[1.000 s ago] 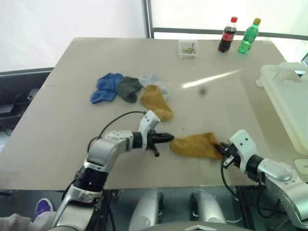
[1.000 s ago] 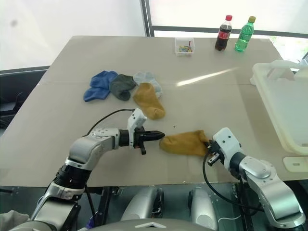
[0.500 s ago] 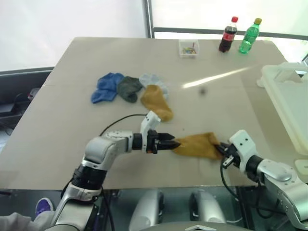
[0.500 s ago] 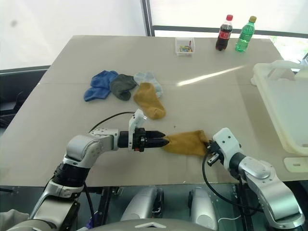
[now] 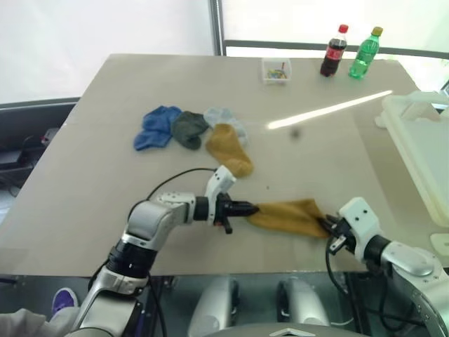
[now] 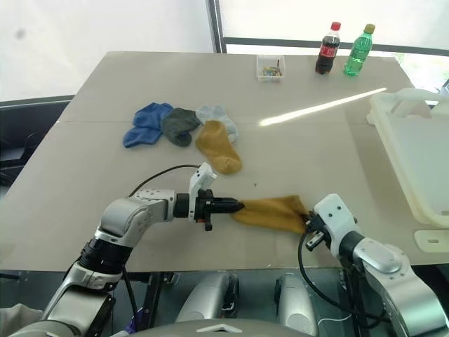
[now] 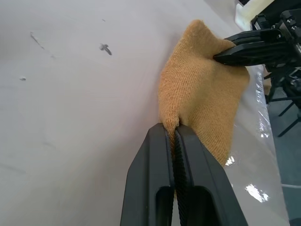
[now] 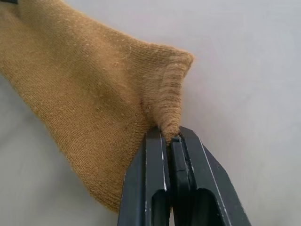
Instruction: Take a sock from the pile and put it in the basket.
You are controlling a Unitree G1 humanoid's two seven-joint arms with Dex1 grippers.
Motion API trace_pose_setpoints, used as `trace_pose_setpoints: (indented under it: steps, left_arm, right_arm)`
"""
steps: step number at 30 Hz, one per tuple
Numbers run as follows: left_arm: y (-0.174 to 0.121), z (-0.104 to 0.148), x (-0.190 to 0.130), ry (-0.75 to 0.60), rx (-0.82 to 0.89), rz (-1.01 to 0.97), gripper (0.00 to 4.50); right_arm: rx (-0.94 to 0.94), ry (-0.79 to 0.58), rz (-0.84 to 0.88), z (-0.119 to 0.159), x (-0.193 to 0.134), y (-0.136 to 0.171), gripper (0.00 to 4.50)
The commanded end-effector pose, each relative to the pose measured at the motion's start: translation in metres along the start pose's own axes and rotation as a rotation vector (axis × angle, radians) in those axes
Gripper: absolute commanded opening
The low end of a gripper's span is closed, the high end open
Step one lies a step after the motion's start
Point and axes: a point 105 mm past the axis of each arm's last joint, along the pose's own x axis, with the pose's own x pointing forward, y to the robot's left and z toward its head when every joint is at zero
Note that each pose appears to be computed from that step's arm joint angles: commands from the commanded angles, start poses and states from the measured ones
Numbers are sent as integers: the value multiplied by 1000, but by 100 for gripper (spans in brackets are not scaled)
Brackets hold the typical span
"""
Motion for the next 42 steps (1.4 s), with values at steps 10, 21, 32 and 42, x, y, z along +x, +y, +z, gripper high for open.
trace_pose_setpoints:
  steps: [10, 21, 32, 42]
  left_arm:
    - [-13, 1, -3, -10, 29, 18, 38]
    - [-5, 22, -34, -172, 176, 147, 319]
    - [66, 50, -78, -285, 289, 519, 319]
    - [50, 66, -42, -266, 398, 433, 319]
  right_arm:
    - [-38, -27, 56, 7, 10, 4, 33]
    - [-12, -254, 148, 44, -15, 1, 324]
    - [-62, -424, 213, 78, -20, 7, 324]
    - [-80, -423, 196, 82, -12, 4, 324]
